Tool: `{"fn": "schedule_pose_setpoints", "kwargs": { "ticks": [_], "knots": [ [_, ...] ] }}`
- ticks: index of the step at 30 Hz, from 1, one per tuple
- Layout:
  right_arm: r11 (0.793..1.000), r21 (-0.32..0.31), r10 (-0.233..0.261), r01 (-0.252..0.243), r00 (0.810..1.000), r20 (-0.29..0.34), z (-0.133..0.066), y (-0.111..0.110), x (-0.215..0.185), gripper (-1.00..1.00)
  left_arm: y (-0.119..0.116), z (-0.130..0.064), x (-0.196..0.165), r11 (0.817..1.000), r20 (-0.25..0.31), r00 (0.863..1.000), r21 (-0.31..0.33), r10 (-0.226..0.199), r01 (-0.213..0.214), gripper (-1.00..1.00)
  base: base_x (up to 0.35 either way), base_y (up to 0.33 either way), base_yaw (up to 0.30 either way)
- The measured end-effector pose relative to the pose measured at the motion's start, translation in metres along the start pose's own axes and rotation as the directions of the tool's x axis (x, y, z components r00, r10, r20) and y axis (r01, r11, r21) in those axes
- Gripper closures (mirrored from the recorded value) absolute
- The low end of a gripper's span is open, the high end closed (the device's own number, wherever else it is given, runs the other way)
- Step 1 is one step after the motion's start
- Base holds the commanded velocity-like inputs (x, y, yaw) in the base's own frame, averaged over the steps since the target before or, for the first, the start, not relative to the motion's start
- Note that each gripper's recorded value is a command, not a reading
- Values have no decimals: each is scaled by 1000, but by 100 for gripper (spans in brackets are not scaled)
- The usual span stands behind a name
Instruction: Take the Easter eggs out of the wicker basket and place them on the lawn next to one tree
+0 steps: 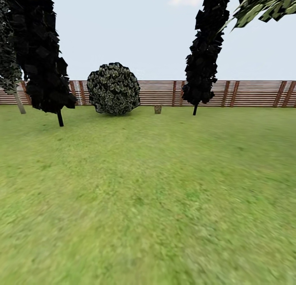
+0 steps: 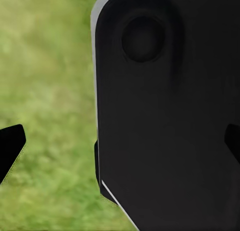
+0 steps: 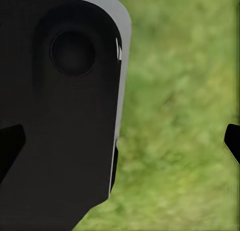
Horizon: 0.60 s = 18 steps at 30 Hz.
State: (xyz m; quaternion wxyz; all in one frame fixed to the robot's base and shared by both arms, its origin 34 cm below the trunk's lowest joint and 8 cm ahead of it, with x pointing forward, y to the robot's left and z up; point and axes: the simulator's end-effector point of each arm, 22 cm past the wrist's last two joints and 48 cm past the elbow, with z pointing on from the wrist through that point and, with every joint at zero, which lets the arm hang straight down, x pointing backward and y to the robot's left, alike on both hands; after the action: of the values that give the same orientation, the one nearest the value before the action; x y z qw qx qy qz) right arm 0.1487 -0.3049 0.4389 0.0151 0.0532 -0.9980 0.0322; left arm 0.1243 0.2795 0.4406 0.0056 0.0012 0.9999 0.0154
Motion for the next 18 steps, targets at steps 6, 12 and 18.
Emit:
{"fn": "schedule_pose_setpoints", "kwargs": {
  "ticks": [6, 12, 18],
  "knots": [
    [1000, -1, 0, 0, 1000, -1, 0, 0, 0, -100, 1, 0, 0, 1000, 2, 1000, -3, 0, 0, -100, 328, 0, 0],
    [1000, -3, 0, 0, 1000, -1, 0, 1, 0, -100, 2, 0, 0, 1000, 1, 1000, -3, 0, 0, -100, 328, 0, 0],
    [1000, -4, 0, 0, 1000, -1, 0, 1, 0, -100, 0, 0, 0, 1000, 1, 1000, -2, 0, 0, -100, 328, 0, -5]
  ]
}}
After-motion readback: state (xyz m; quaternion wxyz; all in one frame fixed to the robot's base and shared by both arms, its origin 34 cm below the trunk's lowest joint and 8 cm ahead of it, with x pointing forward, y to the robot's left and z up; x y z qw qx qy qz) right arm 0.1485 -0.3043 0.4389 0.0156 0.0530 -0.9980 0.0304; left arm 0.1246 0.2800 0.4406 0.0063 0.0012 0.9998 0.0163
